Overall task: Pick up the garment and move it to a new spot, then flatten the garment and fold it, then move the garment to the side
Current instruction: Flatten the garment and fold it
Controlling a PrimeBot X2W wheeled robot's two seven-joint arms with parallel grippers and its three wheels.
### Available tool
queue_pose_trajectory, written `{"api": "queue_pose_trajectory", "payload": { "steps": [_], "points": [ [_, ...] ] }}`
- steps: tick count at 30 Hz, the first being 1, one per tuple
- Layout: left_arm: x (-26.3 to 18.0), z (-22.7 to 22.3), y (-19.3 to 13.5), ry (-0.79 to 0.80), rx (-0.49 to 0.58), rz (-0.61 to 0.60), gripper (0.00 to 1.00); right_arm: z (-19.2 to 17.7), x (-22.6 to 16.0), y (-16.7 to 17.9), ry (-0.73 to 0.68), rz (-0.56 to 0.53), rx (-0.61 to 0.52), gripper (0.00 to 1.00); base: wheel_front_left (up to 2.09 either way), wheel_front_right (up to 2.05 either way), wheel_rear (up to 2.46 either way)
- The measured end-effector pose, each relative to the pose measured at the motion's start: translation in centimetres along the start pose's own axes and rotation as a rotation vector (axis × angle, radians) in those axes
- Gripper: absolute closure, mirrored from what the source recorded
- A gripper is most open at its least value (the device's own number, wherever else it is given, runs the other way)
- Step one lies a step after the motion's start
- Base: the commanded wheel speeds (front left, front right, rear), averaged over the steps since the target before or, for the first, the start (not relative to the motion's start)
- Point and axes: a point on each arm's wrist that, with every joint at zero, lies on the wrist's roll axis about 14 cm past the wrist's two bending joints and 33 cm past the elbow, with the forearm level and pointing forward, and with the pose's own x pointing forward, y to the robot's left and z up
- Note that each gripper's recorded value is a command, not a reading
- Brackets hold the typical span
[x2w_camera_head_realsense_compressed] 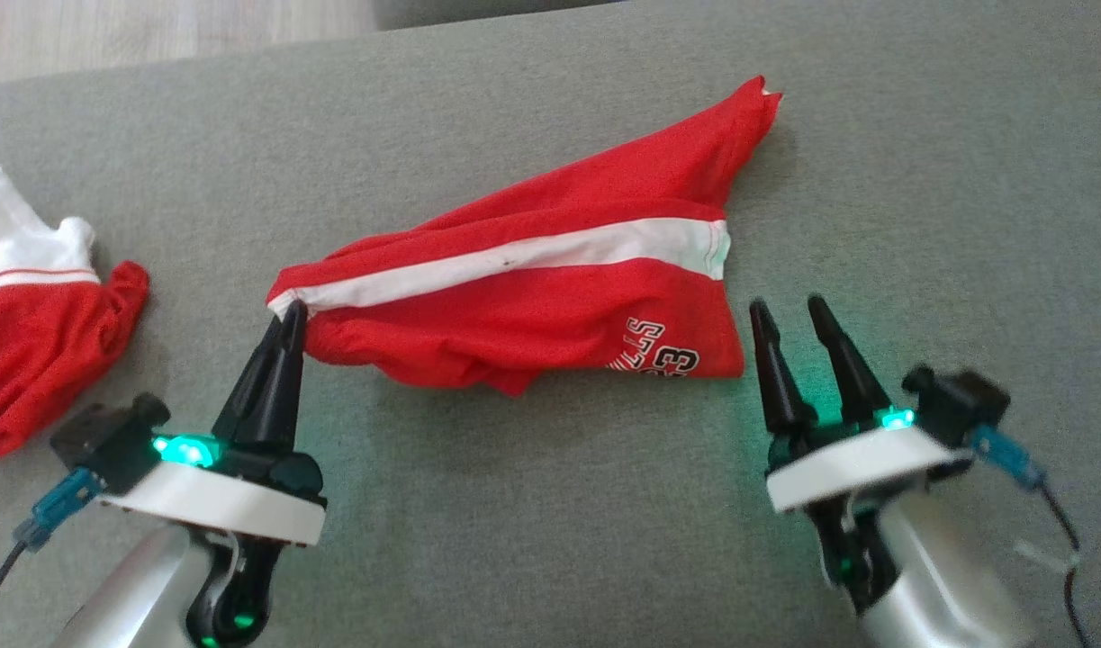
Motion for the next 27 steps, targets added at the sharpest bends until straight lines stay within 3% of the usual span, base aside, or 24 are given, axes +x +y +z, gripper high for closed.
{"api": "queue_pose_trajectory", "payload": {
  "steps": [4, 11, 18, 19, 20, 21, 22, 23, 27],
  "points": [
    [-0.4, -0.6, 0.8, 0.025, 0.007, 0.020, 1.00, -0.3, 2.3, 0.0, 0.048, 0.041, 0.059, 0.00, 0.00, 0.00, 0.00],
    [-0.4, -1.2, 1.7, 0.049, -0.002, 0.040, 1.00, -3.0, 5.1, -2.1, 0.252, 0.094, -0.093, 0.00, 0.00, 0.00, 0.00],
    [-0.7, -1.8, 2.1, 0.063, -0.012, 0.053, 1.00, -5.2, 5.9, 0.3, 0.355, 0.166, -0.074, 0.00, 0.00, 0.00, 0.00],
    [-0.8, -1.9, 2.2, 0.066, -0.013, 0.057, 1.00, -5.3, 6.1, 0.4, 0.361, 0.176, -0.076, 0.15, 0.00, 0.00, 0.00],
    [-0.8, -2.0, 2.3, 0.068, -0.014, 0.059, 1.00, -5.2, 6.2, 0.6, 0.363, 0.182, -0.078, 0.53, 0.00, 0.00, 0.00],
    [-0.9, -2.0, 2.3, 0.070, -0.014, 0.059, 1.00, -5.1, 6.4, 0.9, 0.366, 0.193, -0.080, 0.74, 0.00, 0.00, 0.00],
    [-0.9, -2.0, 2.3, 0.069, -0.013, 0.059, 1.00, -5.2, 6.6, 1.2, 0.369, 0.203, -0.079, 0.74, 0.00, 0.00, 0.00],
    [-0.9, -2.0, 2.3, 0.069, -0.013, 0.057, 1.00, -5.2, 6.6, 1.6, 0.372, 0.216, -0.081, 1.00, 0.00, 0.00, 0.00],
    [-0.7, -1.8, 2.4, 0.067, -0.005, 0.057, 1.00, -5.7, 6.2, 2.1, 0.389, 0.246, -0.097, 1.00, 0.00, 0.00, 0.00]
  ]
}}
